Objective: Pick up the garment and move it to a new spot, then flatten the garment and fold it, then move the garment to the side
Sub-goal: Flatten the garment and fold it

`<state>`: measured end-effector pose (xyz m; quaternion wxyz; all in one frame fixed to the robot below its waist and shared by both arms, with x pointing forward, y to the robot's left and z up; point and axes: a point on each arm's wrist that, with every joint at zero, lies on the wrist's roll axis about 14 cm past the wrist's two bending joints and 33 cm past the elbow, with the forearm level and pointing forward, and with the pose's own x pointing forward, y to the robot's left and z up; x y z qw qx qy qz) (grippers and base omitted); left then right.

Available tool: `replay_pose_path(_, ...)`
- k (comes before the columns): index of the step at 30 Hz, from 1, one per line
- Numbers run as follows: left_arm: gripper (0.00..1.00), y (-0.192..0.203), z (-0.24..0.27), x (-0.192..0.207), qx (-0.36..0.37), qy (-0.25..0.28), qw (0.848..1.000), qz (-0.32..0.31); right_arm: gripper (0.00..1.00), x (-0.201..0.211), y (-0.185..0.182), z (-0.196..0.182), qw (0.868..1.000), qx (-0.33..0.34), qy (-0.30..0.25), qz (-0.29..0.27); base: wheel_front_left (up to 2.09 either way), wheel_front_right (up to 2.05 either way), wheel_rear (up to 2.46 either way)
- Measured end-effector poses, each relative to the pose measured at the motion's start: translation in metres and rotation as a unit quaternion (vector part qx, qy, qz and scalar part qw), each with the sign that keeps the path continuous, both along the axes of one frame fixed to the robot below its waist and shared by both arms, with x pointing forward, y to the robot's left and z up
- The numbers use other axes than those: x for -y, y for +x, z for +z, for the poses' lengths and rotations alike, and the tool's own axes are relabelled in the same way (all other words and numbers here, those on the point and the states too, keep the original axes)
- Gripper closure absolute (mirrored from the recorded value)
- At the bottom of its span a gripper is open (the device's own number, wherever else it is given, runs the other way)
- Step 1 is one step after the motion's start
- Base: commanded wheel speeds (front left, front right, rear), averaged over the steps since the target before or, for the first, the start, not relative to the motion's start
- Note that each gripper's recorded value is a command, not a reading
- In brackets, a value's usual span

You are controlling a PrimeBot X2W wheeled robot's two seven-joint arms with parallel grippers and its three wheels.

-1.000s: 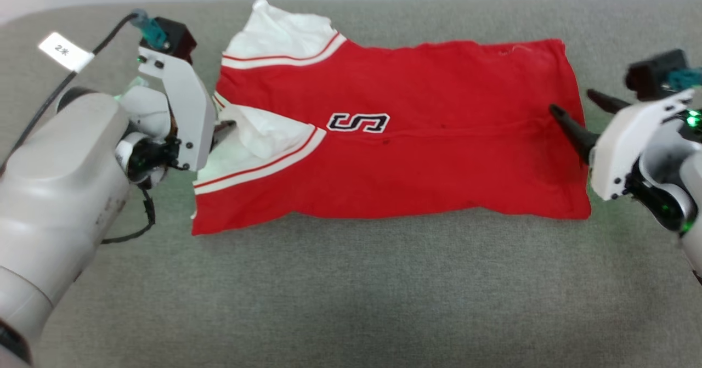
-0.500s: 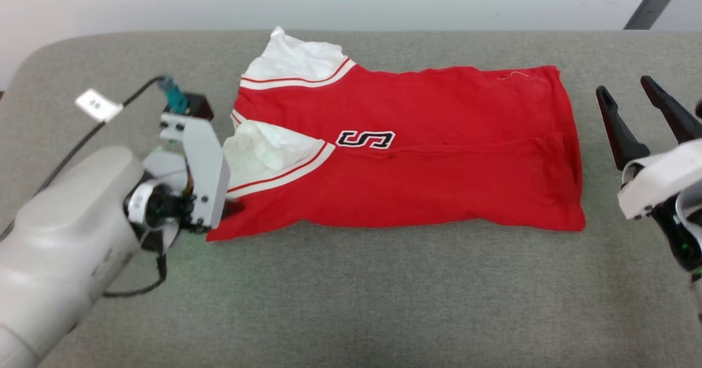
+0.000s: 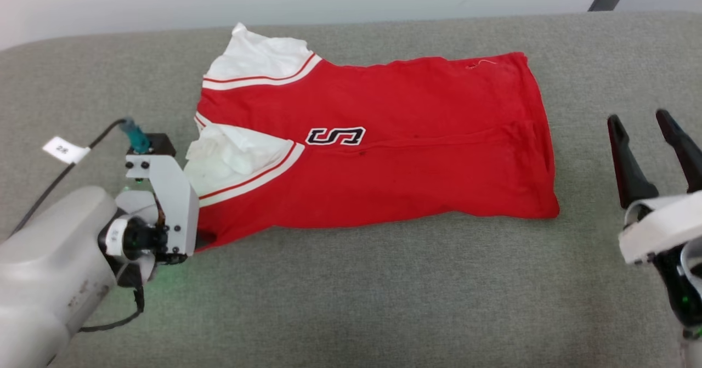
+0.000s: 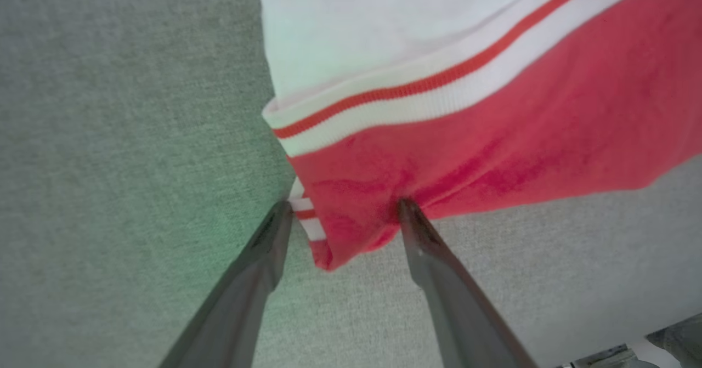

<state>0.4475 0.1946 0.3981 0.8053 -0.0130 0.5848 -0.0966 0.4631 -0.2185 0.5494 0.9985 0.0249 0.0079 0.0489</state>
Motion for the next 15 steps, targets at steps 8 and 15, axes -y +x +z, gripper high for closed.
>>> replay_pose_path(8,1.0,0.001,-0.014,0.004,-0.018,-0.03,0.999,0.023,0.0,0.003,-0.019,-0.033,0.996,-0.092,0.008,-0.009,0.0,0.0,0.0)
replay_pose_path(15,1.0,0.004,-0.019,0.007,-0.023,-0.042,0.999,0.017,0.0,-0.009,-0.02,-0.078,0.978,-0.21,0.017,0.014,0.0,0.0,0.0)
